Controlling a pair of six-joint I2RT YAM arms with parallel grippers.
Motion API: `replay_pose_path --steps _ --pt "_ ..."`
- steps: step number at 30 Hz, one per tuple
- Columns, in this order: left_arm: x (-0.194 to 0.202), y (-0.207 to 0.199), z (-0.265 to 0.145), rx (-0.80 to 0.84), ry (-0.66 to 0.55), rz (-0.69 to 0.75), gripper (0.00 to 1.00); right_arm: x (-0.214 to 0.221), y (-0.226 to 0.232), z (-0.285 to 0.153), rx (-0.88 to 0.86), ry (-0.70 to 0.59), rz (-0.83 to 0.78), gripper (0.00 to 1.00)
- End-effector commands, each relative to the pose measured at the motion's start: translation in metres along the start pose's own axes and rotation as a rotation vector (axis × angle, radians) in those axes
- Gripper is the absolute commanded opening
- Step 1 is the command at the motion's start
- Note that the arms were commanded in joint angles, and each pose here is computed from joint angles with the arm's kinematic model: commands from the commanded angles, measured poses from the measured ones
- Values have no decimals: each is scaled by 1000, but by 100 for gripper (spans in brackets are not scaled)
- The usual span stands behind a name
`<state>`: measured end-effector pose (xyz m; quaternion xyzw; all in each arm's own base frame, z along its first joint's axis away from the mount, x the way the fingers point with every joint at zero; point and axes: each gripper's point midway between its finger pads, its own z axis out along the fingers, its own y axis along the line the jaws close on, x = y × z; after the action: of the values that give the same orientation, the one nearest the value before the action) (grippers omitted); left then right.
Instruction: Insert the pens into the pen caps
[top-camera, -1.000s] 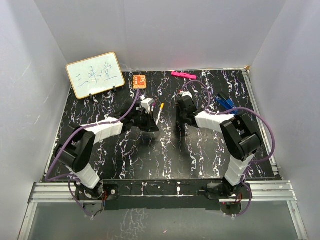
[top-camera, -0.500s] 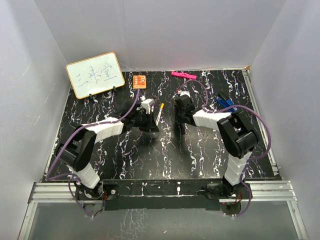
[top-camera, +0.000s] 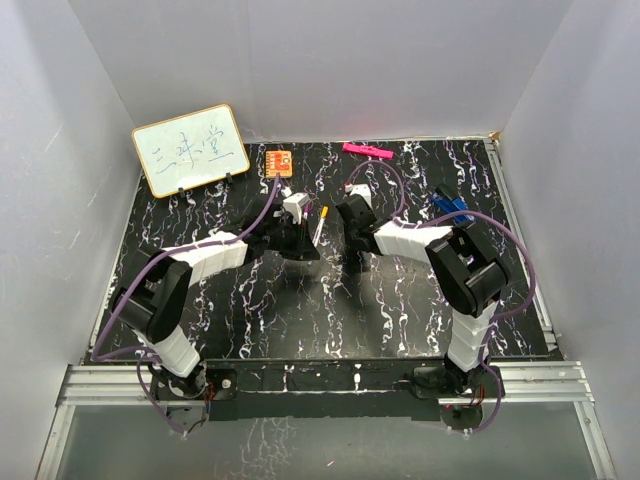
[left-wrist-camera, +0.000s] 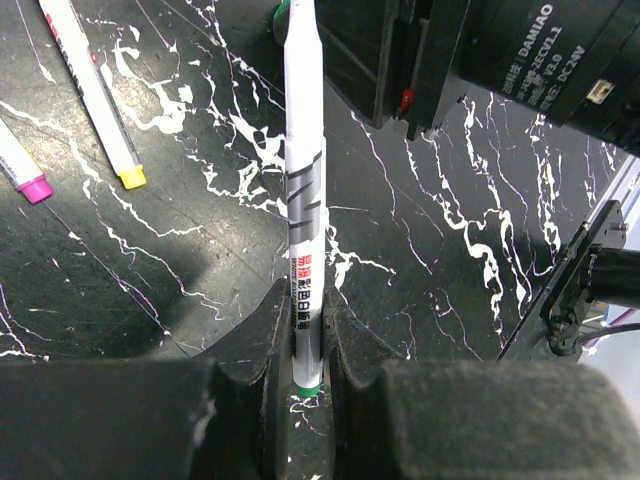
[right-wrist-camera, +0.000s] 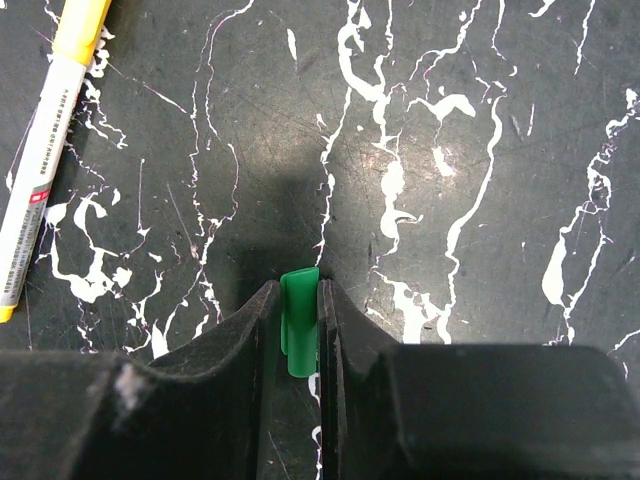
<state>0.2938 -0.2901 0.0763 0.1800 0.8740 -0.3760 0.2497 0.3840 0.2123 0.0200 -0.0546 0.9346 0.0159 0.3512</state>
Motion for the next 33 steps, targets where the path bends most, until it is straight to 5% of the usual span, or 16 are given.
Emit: replay_pose_path --steps 1,4,6,13,22,33 --pt "-11 -7 1 19 -10 9 0 80 -24 2 91 256 -99 18" --pt "-10 -7 1 17 -6 6 0 84 -26 3 100 276 -105 13" --pt "-10 -7 0 15 -6 4 0 87 -28 4 114 288 -107 1" --pt "-7 -6 -1 13 -2 8 0 64 -20 5 97 233 -75 0" --pt "-6 -13 -4 56 -16 34 0 -65 -14 -25 -35 -107 145 0" --pt "-12 -66 1 182 -55 166 0 -166 -18 -128 -314 -626 328 0"
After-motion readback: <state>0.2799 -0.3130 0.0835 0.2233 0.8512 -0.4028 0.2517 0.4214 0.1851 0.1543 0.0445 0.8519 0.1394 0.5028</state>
